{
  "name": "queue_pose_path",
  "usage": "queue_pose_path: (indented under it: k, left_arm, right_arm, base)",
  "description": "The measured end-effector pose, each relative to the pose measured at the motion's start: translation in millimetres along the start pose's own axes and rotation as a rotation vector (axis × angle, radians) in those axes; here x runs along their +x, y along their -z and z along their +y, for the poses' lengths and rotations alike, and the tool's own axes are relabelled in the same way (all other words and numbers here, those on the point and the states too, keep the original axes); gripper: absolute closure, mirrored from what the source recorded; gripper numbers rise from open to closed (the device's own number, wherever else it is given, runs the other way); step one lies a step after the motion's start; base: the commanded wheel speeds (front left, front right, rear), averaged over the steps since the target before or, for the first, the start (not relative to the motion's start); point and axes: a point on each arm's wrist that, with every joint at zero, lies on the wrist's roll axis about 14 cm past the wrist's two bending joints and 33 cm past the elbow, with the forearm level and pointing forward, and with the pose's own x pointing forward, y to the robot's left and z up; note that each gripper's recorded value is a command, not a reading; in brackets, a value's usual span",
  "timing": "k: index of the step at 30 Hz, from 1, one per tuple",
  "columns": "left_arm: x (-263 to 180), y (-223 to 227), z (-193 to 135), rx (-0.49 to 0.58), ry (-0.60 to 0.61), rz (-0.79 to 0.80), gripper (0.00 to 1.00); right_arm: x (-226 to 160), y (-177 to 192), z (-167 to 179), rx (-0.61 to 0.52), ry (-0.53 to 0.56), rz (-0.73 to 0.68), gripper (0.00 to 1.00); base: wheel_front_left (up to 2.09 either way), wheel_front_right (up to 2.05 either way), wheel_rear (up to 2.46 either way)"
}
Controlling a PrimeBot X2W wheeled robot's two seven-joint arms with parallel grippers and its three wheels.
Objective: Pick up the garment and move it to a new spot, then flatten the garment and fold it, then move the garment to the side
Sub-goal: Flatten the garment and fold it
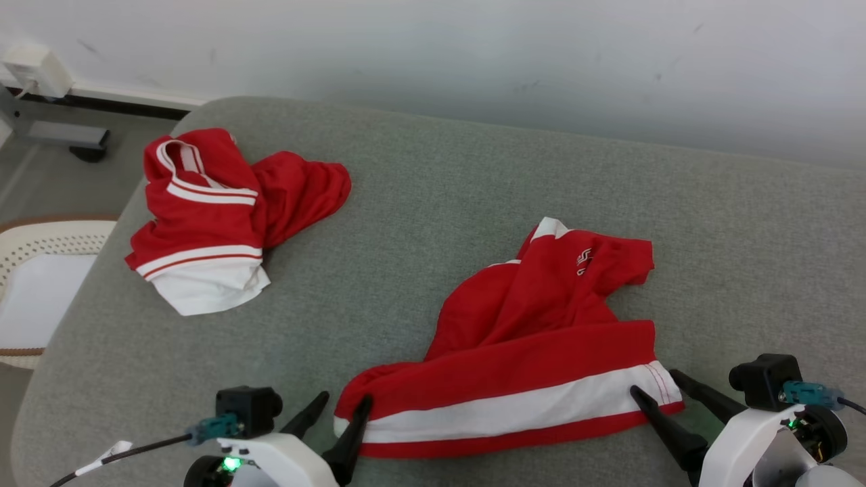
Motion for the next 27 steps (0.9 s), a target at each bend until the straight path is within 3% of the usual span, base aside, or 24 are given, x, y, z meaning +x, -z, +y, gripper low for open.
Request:
queue_pose_path:
  k: [6, 27]
  left_arm:
    - [-3.6, 8.8, 0.1, -0.034, 0.011, 0.058, 0.0]
    - [-4.4, 28.6, -5.2, -0.046, 0.053, 0.176, 0.0]
  right_arm:
    - [8.2, 19.4, 2.6, -0.002, -0.031, 0.06, 0.0]
    - [13.6, 3.6, 10.5, -0.043, -0.068, -0.016, 0.0]
  base:
    - [0.0, 0.0, 0.0]
    - [0.0, 0.0, 0.0]
